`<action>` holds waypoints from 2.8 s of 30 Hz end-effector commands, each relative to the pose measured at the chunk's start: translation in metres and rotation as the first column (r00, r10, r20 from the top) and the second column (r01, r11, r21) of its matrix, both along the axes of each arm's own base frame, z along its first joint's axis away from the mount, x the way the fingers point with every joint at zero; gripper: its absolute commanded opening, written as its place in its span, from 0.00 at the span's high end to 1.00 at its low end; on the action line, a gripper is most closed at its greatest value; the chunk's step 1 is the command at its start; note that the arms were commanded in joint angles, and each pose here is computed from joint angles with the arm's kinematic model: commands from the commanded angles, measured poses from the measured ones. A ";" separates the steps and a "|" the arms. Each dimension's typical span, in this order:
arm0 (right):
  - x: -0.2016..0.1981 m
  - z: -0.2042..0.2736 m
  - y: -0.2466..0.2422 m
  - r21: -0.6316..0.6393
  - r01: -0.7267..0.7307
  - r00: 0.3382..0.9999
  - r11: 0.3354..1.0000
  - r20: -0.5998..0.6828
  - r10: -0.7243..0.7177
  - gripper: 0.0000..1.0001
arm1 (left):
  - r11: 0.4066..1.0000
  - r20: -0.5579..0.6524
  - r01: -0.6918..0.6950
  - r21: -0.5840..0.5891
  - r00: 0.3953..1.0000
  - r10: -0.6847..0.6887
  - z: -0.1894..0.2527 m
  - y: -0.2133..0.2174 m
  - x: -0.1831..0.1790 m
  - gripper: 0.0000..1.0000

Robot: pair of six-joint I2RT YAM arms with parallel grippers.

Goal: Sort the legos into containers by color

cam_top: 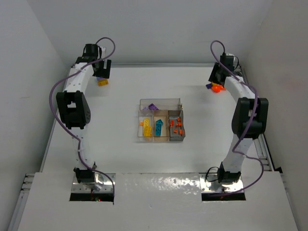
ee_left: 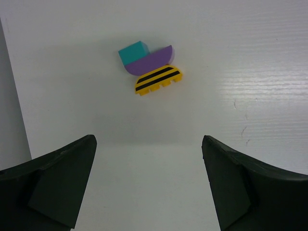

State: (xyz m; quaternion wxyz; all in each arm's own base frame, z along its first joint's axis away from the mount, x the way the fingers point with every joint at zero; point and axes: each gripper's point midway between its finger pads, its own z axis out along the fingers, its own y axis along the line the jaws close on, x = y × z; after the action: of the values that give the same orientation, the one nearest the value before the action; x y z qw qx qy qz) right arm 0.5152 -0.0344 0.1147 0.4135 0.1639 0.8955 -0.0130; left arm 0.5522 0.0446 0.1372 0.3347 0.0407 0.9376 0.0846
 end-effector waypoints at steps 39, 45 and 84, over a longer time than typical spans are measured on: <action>-0.016 -0.004 0.020 0.122 -0.049 0.999 0.991 -0.002 0.050 0.59 | 0.881 0.033 -0.438 -0.181 0.892 0.450 -0.118 0.021 0.056 0.11; -0.017 -0.001 0.020 0.122 -0.051 0.999 0.991 -0.004 0.052 0.59 | 0.889 0.048 -0.427 -0.166 0.897 0.440 -0.122 0.024 0.061 0.13; -0.064 0.153 0.225 0.205 -0.667 0.716 0.716 0.443 0.539 0.58 | 0.394 0.299 0.919 -0.033 0.385 -0.873 0.094 -0.190 -0.092 1.00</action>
State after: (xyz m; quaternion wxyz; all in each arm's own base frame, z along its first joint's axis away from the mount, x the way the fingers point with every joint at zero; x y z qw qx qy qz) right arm 0.4538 0.1660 0.2199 0.4630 -0.0813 0.8559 0.2155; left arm 0.5069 -0.1023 0.2415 0.4723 0.4021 0.7735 -0.1302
